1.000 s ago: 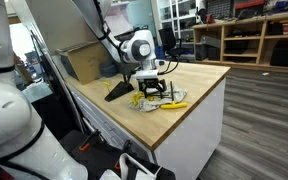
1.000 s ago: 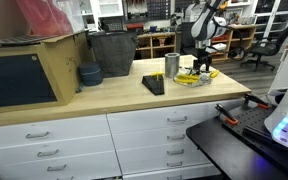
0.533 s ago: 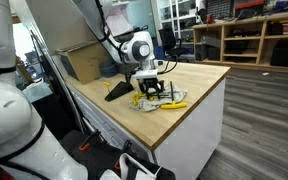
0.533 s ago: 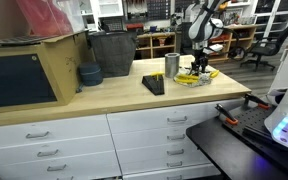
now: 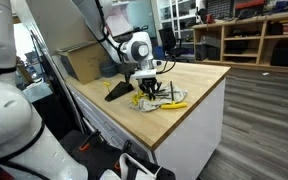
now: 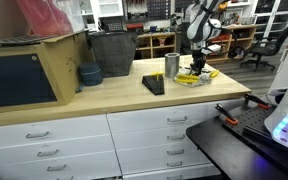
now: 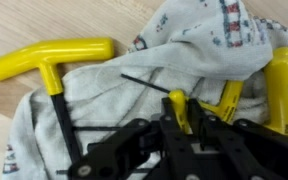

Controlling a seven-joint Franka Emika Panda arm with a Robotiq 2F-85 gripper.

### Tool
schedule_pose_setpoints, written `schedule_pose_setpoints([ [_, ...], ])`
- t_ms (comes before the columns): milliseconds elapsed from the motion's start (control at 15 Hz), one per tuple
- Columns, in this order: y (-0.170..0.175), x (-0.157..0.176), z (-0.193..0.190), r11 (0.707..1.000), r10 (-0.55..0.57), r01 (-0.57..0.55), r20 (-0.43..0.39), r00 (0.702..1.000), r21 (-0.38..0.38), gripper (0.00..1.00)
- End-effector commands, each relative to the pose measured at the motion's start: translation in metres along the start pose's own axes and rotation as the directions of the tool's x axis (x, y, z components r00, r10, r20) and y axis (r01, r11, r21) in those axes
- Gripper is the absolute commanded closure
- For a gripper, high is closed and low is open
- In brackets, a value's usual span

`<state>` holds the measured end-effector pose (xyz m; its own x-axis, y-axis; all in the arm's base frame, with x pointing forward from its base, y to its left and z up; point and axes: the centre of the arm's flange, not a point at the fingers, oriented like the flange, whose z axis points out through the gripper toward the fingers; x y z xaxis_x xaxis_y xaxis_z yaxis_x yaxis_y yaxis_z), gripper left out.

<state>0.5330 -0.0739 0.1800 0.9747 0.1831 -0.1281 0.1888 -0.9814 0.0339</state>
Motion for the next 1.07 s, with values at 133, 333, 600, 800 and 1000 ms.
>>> schedule_pose_setpoints([
  [133, 0.012, -0.027, -0.026, 0.999, -0.048, 0.047, 0.01, 0.999, 0.017, 0.95],
  [333, 0.026, -0.05, -0.052, 0.996, -0.081, 0.082, -0.023, 0.996, 0.046, 0.95],
  [600, 0.046, -0.08, -0.089, 0.986, -0.132, 0.142, -0.11, 0.985, 0.083, 0.95],
  [800, 0.053, -0.092, -0.112, 0.983, -0.12, 0.142, -0.179, 0.976, 0.12, 0.95],
  [1000, 0.048, -0.096, -0.134, 0.985, -0.093, 0.123, -0.226, 0.97, 0.125, 0.95],
])
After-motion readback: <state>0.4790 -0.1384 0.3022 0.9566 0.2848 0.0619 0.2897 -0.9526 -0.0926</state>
